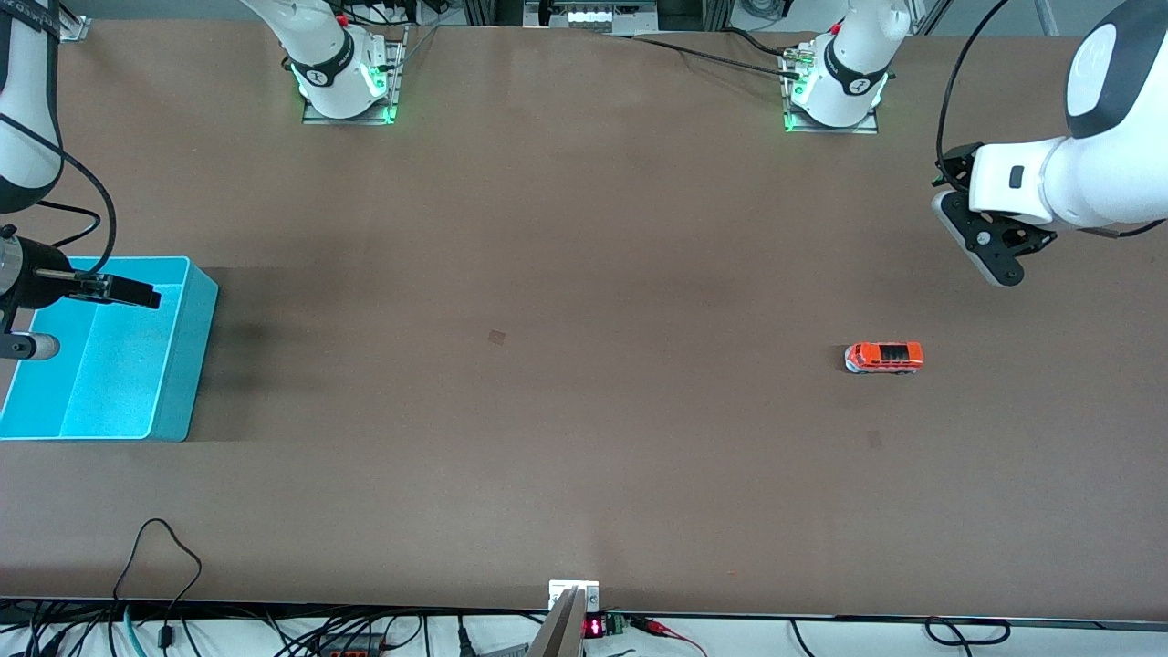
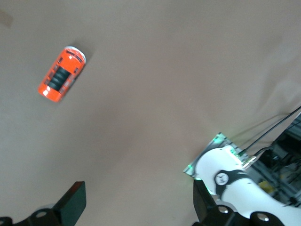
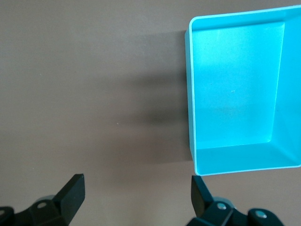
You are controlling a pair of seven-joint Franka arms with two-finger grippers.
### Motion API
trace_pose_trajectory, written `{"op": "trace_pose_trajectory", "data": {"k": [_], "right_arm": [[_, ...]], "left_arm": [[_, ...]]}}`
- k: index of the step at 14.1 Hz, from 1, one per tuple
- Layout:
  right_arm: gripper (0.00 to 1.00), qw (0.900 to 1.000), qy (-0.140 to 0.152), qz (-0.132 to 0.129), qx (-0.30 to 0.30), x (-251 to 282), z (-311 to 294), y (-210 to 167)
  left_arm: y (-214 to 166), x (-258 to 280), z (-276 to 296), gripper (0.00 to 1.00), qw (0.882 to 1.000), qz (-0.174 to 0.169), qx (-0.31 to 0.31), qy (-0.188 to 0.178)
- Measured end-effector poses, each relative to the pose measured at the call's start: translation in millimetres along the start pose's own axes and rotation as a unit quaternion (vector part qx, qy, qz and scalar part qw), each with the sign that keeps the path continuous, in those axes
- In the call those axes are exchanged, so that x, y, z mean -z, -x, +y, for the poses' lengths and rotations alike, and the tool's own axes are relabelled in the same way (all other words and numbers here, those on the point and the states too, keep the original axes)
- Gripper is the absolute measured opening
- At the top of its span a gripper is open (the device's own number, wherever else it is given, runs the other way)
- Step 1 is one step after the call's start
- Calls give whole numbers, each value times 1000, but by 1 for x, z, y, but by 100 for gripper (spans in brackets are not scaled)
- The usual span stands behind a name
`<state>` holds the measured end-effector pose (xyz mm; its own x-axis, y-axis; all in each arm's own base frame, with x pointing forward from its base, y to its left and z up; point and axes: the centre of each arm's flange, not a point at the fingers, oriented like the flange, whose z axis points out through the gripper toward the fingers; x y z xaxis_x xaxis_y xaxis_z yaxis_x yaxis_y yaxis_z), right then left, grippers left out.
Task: Wind up bus and store in blue box
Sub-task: 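Lower the left gripper down over the orange bus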
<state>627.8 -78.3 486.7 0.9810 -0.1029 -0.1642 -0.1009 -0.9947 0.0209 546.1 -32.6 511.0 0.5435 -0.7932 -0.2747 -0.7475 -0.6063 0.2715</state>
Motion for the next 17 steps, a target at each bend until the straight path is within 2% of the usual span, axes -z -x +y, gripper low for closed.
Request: {"op": "trace_pose_trajectory", "data": {"k": [4,9,12,17], "right_arm": [[100,1000,0,-1,-1,-1,2,0],[100,1000,-1,-6,-1,-6,7,-1],[100,1000,-1,-6,3,-6,5,-2],[100,1000,-1,-6,5,-6,2,-2]], "left_arm": [[-11,-24,-32,100,995,5,-95,-28],[-36,-96,-86,100,977,28,-195,-76],[-46,-138,-115,100,971,44,-213,-99],[-64,-209,-125,100,962,64,-229,-132]]}}
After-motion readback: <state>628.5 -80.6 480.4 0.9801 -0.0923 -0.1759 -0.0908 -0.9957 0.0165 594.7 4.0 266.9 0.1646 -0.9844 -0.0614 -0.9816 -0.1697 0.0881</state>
